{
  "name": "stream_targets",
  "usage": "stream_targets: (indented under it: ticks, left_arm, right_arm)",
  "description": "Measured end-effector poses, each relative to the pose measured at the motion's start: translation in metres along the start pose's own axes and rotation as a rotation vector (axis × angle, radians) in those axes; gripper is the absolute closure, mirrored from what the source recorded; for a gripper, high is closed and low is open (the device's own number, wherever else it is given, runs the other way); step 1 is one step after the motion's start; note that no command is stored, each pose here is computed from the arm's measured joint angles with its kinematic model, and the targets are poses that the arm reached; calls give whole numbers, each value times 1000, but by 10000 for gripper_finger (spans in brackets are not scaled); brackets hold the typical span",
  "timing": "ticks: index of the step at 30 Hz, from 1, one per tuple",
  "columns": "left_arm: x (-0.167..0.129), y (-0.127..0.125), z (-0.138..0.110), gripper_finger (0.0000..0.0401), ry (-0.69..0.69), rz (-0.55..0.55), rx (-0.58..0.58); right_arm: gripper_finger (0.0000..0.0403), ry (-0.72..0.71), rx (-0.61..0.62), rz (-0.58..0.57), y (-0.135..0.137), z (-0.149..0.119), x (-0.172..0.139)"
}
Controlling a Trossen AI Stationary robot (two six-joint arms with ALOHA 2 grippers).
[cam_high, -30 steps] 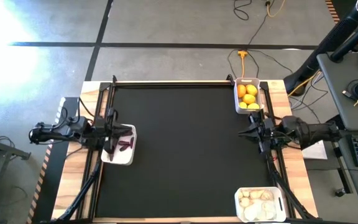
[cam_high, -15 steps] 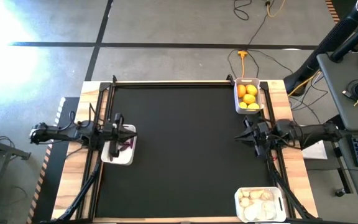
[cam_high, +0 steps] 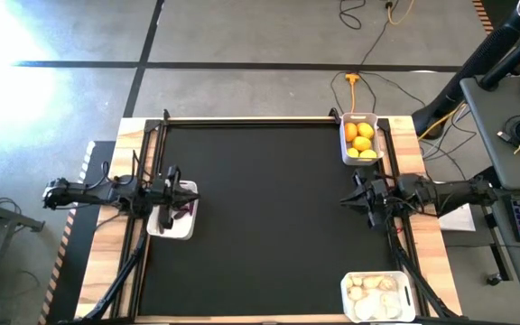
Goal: Sort produce into baskets
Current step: Return to Home Position
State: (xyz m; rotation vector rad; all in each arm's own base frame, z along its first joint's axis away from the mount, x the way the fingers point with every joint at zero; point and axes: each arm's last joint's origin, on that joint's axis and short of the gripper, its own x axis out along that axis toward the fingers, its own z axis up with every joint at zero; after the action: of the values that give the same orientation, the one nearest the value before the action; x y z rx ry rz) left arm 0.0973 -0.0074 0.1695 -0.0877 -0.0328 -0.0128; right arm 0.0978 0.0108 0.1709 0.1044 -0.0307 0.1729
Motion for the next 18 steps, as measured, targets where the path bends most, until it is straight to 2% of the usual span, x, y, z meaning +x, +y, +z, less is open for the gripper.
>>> stream_targets:
  ticks: [8, 14, 18]
  left_arm:
    - [0, 0, 0, 401, 10, 1, -28]
    - [1, 0, -1, 401, 25, 3, -27]
    - [2, 0, -2, 401, 34, 4, -26]
  right_arm:
    - [376, 60, -31, -6, -1, -5, 2]
    - [376, 93, 82, -17, -1, -8, 4]
    - [376, 101, 89, -18, -1, -9, 4]
